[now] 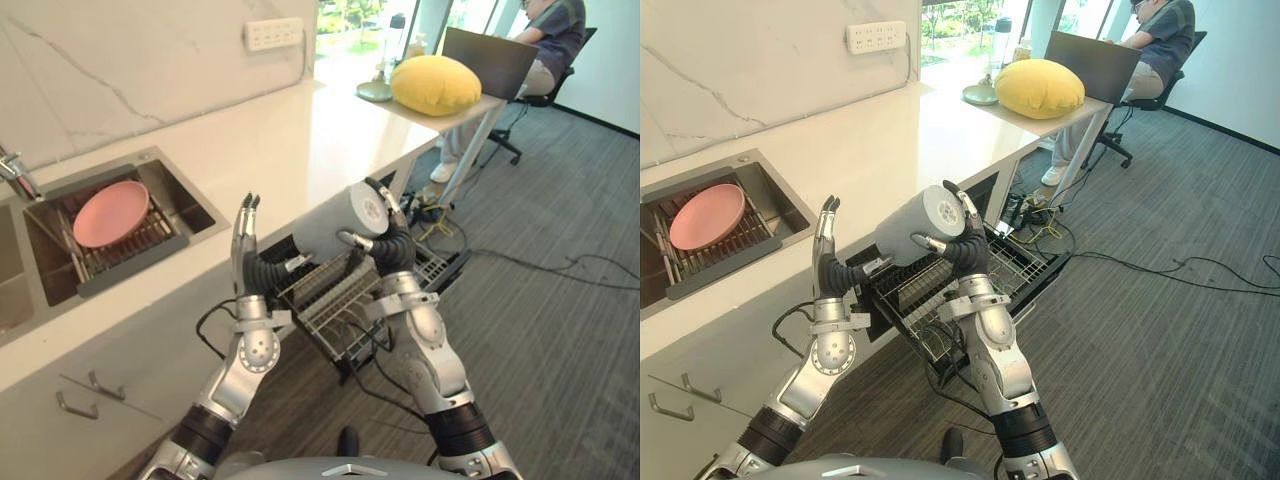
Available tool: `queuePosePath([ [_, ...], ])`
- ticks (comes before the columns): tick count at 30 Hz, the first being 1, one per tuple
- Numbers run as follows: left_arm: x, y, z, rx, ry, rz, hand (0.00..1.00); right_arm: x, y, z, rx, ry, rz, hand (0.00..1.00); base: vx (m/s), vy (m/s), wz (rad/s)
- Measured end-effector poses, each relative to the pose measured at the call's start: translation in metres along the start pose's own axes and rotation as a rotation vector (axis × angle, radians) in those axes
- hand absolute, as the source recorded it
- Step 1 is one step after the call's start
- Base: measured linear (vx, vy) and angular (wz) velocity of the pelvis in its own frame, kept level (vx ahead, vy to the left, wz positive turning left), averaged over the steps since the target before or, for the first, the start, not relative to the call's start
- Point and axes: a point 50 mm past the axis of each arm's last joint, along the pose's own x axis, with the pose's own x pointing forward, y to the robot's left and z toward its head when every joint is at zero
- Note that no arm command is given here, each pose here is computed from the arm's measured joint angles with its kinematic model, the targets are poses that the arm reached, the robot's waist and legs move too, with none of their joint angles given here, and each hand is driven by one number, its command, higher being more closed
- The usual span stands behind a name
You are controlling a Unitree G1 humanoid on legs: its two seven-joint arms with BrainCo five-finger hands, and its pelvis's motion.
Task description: Walk over to the sink, pick up the cup, carry it to the dishwasher, place the cup inside the dishwasher, then close the dishwasher door
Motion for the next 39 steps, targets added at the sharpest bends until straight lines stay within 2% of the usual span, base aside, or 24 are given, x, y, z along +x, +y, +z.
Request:
queuePosePath([
  [7,-0.004,0.001,-0.01,0.003,0.057,0.003,0.0,0.001,-0.006,0.005,-0.001,-0.035,-0.055,1.0,0.0,0.0,0.0],
  [10,-0.007,0.008,-0.018,0.004,0.096,0.006,0.0,0.001,-0.016,0.01,-0.058,-0.066,-0.12,1.0,0.0,0.0,0.0],
  [14,-0.019,0.007,-0.033,-0.038,0.157,-0.109,0.0,-0.001,-0.031,0.016,-0.097,-0.084,-0.177,1.0,0.0,0.0,0.0],
  [20,-0.046,0.0,-0.039,-0.181,0.204,-0.312,0.0,-0.016,-0.061,-0.01,-0.162,0.05,-0.314,1.0,0.0,0.0,0.08],
  [24,-0.062,-0.01,-0.035,-0.221,0.195,-0.481,0.0,-0.026,-0.073,-0.027,-0.174,0.133,-0.362,1.0,0.01,-0.003,0.09],
  [29,-0.079,-0.014,-0.043,-0.218,0.249,-0.59,0.0,-0.039,-0.093,-0.051,-0.208,0.267,-0.423,1.0,0.03,-0.008,0.13],
  [34,-0.101,0.0,-0.072,-0.126,0.403,-0.601,0.0,-0.05,-0.109,-0.066,-0.278,0.385,-0.432,1.0,0.01,-0.018,0.18],
  [36,-0.09,0.012,-0.078,-0.114,0.412,-0.537,0.0,-0.034,-0.116,-0.059,-0.316,0.372,-0.415,1.0,-0.08,-0.013,0.27],
  [39,-0.066,0.035,-0.087,-0.076,0.395,-0.426,0.0,0.029,-0.132,-0.024,-0.422,0.287,-0.398,1.0,-0.1,-0.005,0.25],
])
